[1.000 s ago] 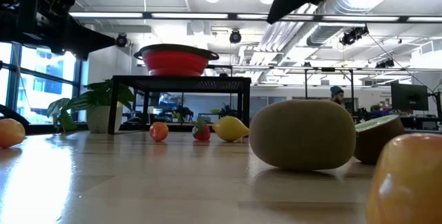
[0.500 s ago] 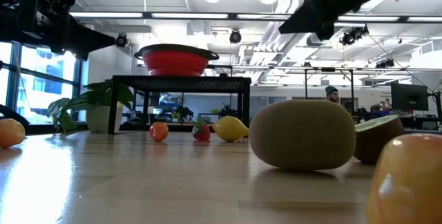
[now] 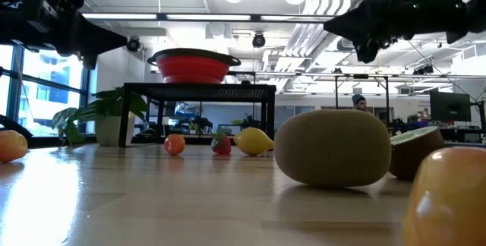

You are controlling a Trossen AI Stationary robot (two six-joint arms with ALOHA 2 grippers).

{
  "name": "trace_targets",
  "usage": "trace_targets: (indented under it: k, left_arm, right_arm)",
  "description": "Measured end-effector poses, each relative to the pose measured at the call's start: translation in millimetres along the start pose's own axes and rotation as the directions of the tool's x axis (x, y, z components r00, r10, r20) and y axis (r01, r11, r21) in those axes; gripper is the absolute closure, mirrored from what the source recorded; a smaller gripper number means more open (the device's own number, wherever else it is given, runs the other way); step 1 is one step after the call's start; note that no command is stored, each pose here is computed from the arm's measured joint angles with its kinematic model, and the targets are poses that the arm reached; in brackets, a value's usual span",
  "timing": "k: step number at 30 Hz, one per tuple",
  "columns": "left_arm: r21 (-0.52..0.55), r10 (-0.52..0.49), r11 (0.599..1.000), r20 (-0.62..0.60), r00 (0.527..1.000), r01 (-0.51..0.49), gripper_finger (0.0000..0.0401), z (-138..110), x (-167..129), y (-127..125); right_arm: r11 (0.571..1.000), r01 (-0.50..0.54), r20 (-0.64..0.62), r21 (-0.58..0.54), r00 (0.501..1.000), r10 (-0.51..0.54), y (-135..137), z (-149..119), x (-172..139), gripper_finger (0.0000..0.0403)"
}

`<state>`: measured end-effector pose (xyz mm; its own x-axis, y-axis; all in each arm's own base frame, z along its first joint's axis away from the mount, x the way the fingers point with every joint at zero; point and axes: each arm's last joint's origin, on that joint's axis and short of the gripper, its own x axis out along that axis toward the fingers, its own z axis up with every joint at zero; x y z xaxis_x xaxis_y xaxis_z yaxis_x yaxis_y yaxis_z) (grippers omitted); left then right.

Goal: Pick & Place Fruit
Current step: Put the orange pear into the red strainer bowl on the shelf

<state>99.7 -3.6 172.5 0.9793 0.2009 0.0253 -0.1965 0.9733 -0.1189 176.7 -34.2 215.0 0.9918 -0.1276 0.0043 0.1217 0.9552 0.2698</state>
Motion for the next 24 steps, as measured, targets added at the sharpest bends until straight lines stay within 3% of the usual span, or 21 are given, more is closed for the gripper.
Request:
trace_targets:
  k: [5,19,24]
  left_arm:
    - [-0.002,-0.001,1.0,0.005,1.0,0.001,0.0398,0.5,0.0,-0.1]
    - [-0.002,0.001,1.0,0.005,1.0,-0.001,0.0398,0.5,0.0,0.0]
    - [-0.055,0.071,0.996,0.021,0.997,-0.07,0.0398,1.5,-0.1,2.0]
  right_arm:
    - [0.995,-0.02,0.015,0.101,1.0,0.019,-1.0,-6.0,-3.2,0.04]
    - [0.993,-0.076,0.024,0.094,0.997,0.075,10.0,-6.5,-2.8,0.04]
    - [0.997,-0.073,0.041,0.02,0.997,0.072,10.3,-5.0,-2.8,0.04]
